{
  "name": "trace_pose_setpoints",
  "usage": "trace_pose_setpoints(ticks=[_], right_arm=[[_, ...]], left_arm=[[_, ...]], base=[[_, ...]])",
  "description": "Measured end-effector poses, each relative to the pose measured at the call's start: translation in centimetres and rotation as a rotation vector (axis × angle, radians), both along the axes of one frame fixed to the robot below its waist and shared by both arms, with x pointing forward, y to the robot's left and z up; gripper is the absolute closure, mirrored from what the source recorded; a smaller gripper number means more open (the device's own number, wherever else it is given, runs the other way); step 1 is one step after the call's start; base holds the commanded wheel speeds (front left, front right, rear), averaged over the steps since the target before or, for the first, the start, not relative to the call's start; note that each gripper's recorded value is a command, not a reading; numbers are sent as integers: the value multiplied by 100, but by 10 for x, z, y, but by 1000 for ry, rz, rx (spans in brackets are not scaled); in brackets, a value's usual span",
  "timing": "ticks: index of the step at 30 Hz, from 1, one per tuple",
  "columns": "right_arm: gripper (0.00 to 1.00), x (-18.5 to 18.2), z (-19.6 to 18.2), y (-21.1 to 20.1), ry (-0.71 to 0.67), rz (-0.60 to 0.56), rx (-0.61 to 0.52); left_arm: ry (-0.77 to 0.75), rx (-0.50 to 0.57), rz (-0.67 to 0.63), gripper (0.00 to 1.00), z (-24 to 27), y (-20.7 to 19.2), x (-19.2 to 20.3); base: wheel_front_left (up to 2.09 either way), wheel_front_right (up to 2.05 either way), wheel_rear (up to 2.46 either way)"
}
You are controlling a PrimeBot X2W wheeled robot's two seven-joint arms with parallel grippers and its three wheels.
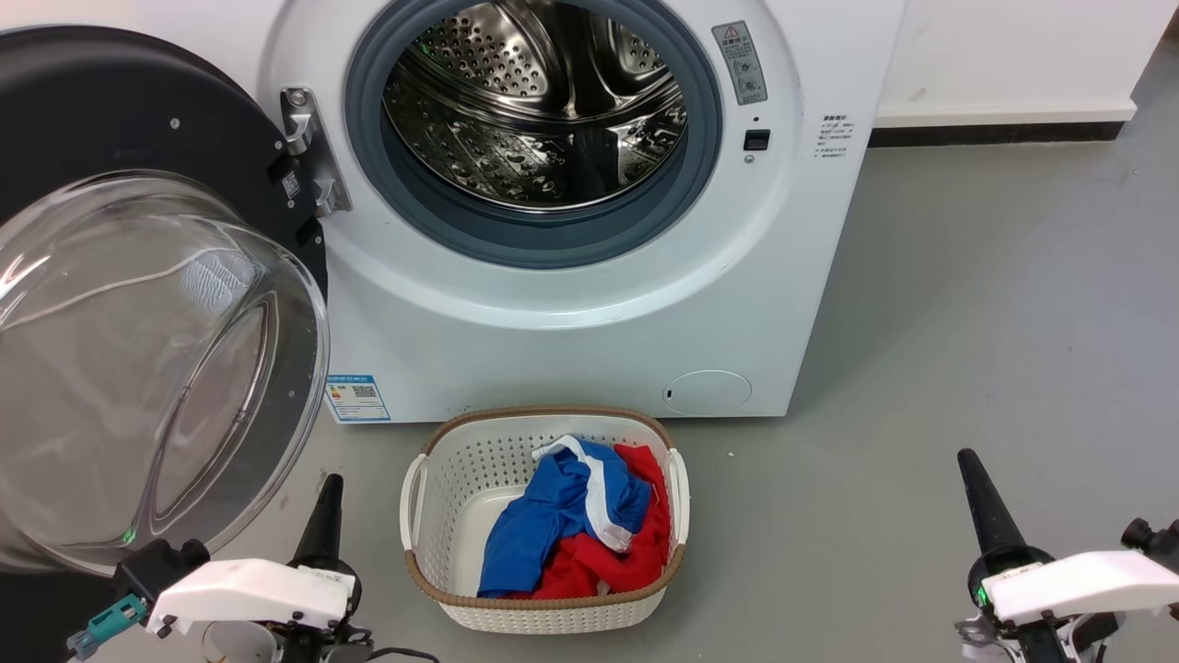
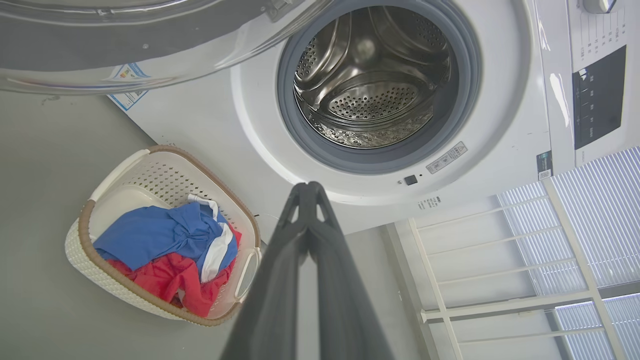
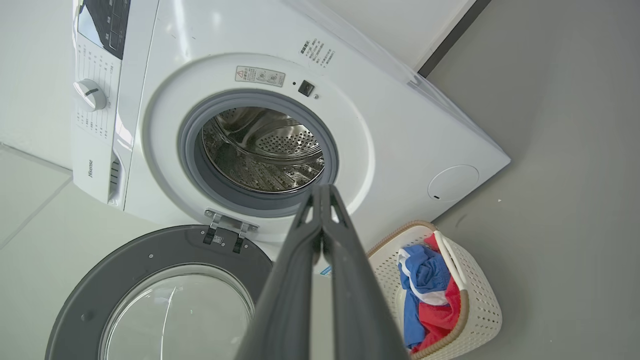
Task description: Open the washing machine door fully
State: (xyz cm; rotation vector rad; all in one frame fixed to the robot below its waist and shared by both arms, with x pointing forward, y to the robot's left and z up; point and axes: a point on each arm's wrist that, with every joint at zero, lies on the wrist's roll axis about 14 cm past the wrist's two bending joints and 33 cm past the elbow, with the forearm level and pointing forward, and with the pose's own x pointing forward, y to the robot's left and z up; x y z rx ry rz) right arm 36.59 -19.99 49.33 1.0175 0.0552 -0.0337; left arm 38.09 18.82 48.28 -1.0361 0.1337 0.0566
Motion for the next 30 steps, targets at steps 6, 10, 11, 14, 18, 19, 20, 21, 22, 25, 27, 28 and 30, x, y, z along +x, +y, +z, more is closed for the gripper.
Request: trace_pose_setpoints(ticks=[6, 10, 11, 14, 18, 19, 20, 21, 22, 25, 27, 28, 30], right_arm=[[100, 3, 2, 0, -6, -3, 66], [100, 4, 2, 0, -8, -6, 106], [100, 4, 2, 0, -10, -7, 116], [100, 6, 3, 0, -14, -8, 148], [100, 8, 4, 0, -17, -8, 186], [100, 8, 5, 0, -18, -9, 196], [100, 8, 5, 0, -18, -10, 206], [100, 8, 4, 0, -18, -11, 215], [100, 8, 4, -1, -18, -12, 223], [100, 9, 4, -1, -20, -15, 251], [100, 9, 4, 0, -18, -12, 270], [100, 10, 4, -1, -18, -13, 278], [100, 11, 5, -1, -22, -15, 294]], left_arm=[[-7, -66, 3, 100, 1, 0, 0], [-12, -107, 9, 100, 2, 1, 1], [-13, -116, 9, 100, 3, 1, 1], [-17, -144, 11, 100, 3, 2, 1], [-25, -183, 17, 100, 5, 3, 2], [-27, -193, 16, 100, 6, 2, 3], [-31, -202, 18, 100, 7, 3, 3], [-33, -212, 21, 100, 8, 3, 4], [-35, -221, 20, 100, 8, 3, 4], [-39, -249, 23, 100, 8, 3, 4], [-41, -267, 24, 100, 9, 3, 4], [-44, -275, 23, 100, 9, 3, 4], [-48, -291, 26, 100, 10, 4, 4]], base=[[0, 0, 0], [0, 0, 0], [0, 0, 0], [0, 0, 0], [0, 0, 0], [0, 0, 0], [0, 0, 0], [0, 0, 0], [0, 0, 0], [0, 0, 0], [0, 0, 0], [0, 0, 0], [0, 0, 0]])
